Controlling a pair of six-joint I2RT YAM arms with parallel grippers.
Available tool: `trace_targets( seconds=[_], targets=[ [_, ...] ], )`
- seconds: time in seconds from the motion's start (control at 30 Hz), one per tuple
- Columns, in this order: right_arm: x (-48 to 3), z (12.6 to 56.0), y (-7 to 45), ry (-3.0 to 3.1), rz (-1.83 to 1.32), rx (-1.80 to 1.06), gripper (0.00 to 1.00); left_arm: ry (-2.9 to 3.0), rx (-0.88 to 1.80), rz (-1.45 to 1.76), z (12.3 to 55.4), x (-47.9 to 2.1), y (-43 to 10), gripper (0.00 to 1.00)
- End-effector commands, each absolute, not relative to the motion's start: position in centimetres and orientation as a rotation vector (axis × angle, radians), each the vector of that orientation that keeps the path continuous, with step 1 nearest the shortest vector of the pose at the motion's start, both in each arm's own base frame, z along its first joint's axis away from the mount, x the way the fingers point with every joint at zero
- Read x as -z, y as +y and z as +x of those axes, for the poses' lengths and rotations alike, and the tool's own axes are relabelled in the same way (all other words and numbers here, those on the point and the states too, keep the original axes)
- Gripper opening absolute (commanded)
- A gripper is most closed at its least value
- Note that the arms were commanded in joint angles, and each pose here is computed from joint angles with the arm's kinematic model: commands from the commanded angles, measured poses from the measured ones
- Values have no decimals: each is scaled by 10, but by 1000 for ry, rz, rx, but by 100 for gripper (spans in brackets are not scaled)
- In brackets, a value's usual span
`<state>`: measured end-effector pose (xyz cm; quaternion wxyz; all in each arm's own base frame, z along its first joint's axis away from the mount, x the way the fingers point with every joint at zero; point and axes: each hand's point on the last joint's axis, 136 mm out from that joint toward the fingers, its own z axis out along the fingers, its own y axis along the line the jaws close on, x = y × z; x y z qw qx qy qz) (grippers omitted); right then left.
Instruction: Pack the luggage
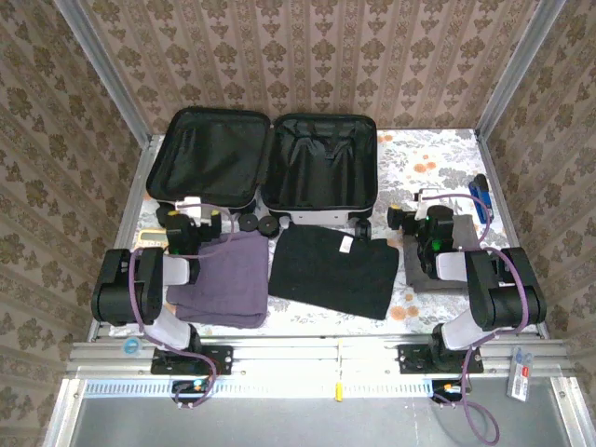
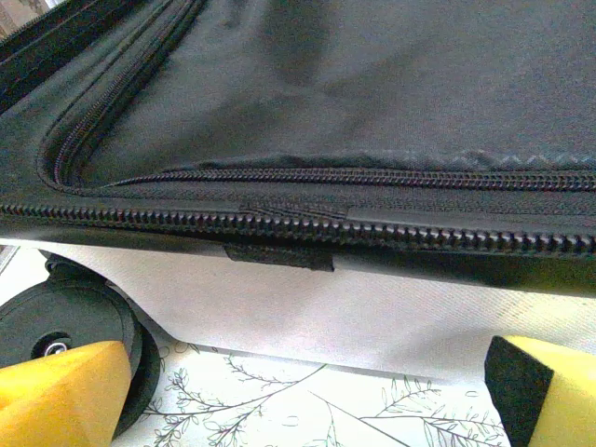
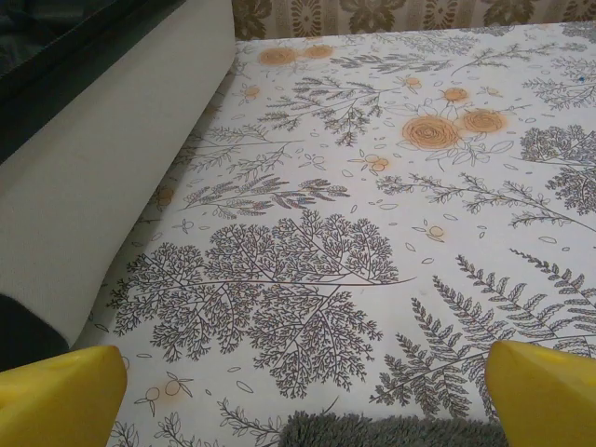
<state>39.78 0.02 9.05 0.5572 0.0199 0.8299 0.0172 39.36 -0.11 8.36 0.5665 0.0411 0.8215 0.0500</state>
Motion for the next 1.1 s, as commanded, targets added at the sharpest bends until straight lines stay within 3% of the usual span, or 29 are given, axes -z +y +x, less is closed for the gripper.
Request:
trace_targets(
  seconds=[0.0,0.9,1.07],
  targets=[
    [-97,400,-2,1928,38,-12,100,1893,-118,68,400,-98,2,100],
    [-97,400,-2,1926,39,-12,100,1896,-118,69,400,-97,2,100],
    [-121,392,-17,1894,130,52,100,1863,-192,-2,391,-117,14,100]
  ],
)
